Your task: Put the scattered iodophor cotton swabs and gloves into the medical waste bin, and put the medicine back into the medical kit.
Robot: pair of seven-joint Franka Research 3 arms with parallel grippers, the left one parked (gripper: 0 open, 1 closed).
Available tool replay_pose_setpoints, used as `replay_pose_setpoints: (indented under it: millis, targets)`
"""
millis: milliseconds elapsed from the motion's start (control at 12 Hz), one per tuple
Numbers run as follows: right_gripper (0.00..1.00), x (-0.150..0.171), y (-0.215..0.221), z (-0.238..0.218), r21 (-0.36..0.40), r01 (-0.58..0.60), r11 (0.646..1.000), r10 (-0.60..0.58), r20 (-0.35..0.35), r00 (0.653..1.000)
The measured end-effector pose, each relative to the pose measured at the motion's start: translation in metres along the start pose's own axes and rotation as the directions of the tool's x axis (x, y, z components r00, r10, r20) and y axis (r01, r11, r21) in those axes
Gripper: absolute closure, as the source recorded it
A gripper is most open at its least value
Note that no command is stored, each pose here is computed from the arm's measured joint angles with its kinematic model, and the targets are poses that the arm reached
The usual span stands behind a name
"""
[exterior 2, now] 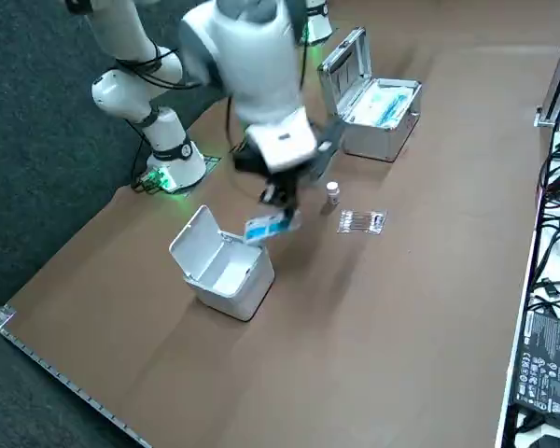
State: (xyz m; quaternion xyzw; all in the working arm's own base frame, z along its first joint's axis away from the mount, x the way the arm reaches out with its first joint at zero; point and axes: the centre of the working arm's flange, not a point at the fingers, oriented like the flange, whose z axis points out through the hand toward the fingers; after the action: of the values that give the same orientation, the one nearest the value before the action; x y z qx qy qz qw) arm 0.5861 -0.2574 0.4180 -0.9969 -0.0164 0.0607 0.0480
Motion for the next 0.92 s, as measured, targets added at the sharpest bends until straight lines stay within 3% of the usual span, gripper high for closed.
replay_pose_setpoints:
  millis: [250, 583, 667, 917]
  targets:
    - [0.99, -0.015, 0.037, 0.043, 0.041, -0.04, 0.998, 0.037, 0.065, 0.997]
    - [0.97, -0.021, 0.053, 0.097, 0.077, -0.062, 0.995, 0.05, 0.153, 0.987]
    - [0.91, -0.022, 0.055, 0.106, 0.081, -0.064, 0.995, 0.05, 0.168, 0.984]
    - [0.59, -0.024, 0.058, 0.114, 0.082, -0.037, 0.996, 0.021, 0.186, 0.982]
